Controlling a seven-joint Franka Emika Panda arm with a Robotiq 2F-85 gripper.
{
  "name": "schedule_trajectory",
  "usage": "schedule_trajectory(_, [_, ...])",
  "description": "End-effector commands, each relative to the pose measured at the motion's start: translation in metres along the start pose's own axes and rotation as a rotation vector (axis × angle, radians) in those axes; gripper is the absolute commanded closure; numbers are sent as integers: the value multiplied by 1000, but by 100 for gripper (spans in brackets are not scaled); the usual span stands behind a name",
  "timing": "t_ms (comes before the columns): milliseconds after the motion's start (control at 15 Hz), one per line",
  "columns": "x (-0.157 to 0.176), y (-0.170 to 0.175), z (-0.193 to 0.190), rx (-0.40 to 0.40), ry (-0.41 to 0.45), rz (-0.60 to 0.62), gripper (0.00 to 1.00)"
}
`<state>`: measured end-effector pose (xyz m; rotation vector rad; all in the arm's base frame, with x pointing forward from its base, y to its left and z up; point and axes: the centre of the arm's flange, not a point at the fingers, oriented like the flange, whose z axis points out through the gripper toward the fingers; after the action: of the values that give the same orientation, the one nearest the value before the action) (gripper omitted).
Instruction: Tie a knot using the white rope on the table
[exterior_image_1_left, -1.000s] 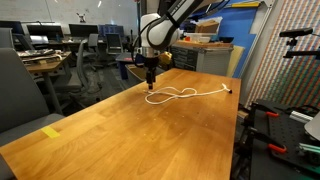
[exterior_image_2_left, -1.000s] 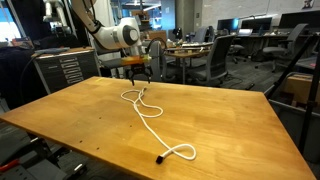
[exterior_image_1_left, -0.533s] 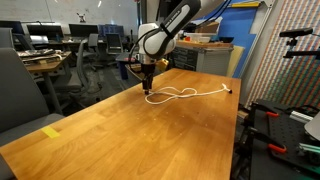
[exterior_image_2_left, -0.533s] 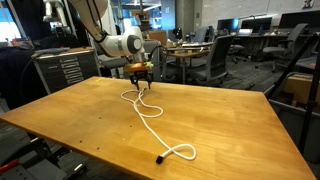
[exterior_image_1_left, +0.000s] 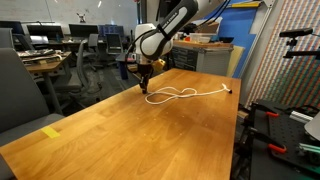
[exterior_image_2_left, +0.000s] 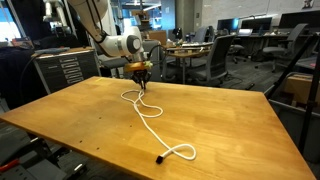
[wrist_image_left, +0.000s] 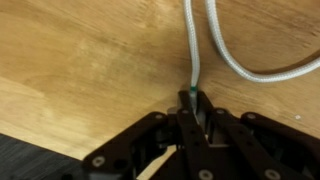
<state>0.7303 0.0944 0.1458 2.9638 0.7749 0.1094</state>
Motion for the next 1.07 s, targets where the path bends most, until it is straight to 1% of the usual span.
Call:
schedule_trajectory(0, [17, -29, -25, 16, 45, -89, 99])
schedule_trajectory(67, [19, -50, -38, 0, 59, -155, 94])
schedule_trajectory(200, [18, -98, -72, -40, 45, -268, 95])
schedule_trajectory(267, [25, -116, -84, -62, 47, -317, 95])
schedule_trajectory(400, [40, -164, -108, -110, 65, -414, 95])
schedule_trajectory(600, [56, -253, -139, -161, 112, -584, 95])
schedule_trajectory(733, [60, -317, -155, -192, 152, -697, 95])
schedule_trajectory(1000, [43, -449, -188, -192, 250, -924, 95])
